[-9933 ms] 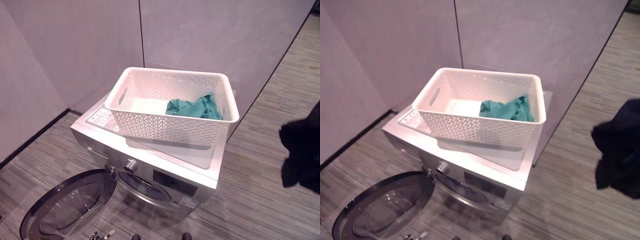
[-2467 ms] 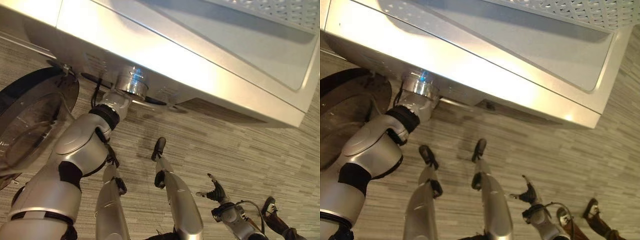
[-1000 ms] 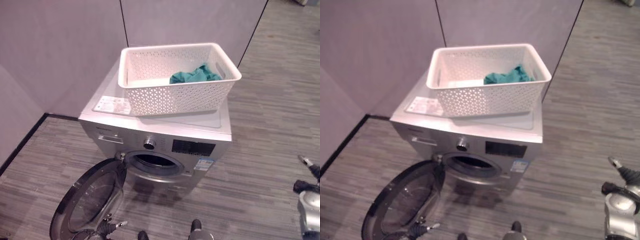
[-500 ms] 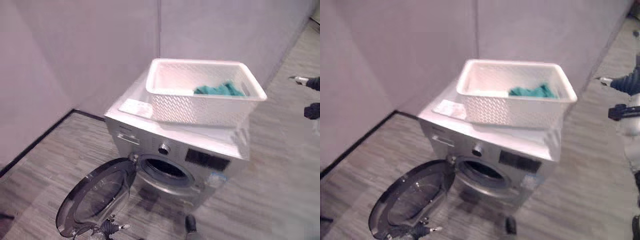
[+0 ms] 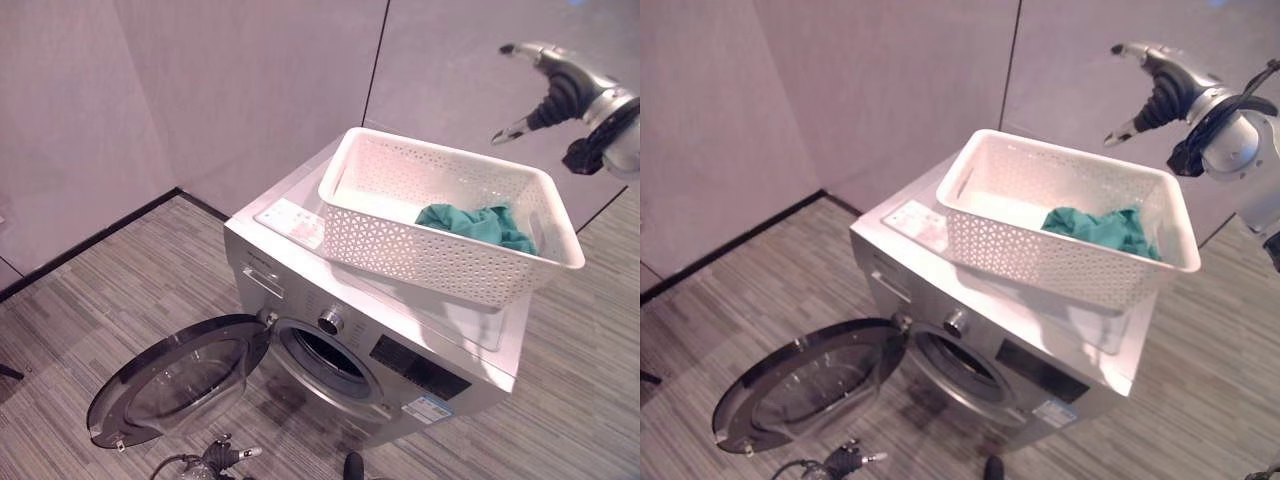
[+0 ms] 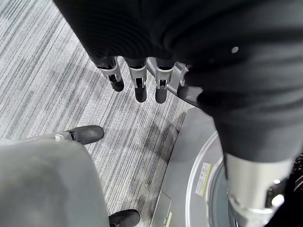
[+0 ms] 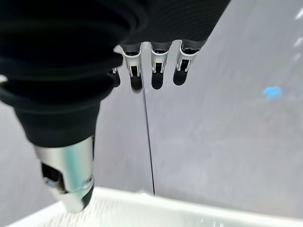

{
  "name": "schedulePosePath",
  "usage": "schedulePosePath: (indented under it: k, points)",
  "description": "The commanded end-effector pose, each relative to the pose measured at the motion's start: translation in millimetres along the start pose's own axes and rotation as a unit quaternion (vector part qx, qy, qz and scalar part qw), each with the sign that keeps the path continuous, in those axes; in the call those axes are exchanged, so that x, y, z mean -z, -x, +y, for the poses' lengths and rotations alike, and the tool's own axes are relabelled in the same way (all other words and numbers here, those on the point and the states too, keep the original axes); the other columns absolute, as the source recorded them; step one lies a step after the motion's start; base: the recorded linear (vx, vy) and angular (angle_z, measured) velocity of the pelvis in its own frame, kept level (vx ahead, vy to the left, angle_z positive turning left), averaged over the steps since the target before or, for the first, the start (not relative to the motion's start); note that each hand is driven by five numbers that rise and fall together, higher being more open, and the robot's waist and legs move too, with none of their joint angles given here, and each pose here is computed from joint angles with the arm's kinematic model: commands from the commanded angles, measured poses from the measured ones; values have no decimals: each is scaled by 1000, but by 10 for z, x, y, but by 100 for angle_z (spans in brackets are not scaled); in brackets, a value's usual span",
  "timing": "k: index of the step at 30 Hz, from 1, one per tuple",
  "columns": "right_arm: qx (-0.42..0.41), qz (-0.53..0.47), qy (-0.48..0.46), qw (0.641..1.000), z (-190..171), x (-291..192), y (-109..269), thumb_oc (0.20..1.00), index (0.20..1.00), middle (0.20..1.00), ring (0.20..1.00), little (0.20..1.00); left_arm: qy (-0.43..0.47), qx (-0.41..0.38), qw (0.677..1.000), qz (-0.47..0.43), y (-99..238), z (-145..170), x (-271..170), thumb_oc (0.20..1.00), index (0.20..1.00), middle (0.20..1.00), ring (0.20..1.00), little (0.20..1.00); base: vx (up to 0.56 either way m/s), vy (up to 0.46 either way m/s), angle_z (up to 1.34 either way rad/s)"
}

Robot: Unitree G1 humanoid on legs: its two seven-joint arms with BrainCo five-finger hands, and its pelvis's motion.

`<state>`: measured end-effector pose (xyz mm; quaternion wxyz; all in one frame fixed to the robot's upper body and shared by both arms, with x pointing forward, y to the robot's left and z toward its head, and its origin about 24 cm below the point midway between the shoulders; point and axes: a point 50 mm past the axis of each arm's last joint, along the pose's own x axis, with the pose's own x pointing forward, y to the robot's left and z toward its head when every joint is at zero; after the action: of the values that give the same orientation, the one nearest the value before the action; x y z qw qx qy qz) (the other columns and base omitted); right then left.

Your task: Grab the laundry basket,head to the washer,open it,put in the laundry and shut it.

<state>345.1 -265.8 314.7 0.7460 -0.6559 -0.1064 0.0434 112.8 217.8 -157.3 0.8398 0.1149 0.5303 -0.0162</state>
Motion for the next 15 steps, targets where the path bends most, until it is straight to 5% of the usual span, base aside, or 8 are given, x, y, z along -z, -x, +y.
schedulePosePath:
  k: [1,15]
  points:
    - [2,25,-5,1000,-250,129,116,1000,1000,1000,1000,1000,-6,2,999,37,53,156,228,1000,1000,1000,1000,1000,14,-13,14]
    - [-177,75,40,981,91,378,359,1000,1000,1000,1000,1000,-49,16,996,70,118,215,438,1000,1000,1000,1000,1000,3,-10,-1]
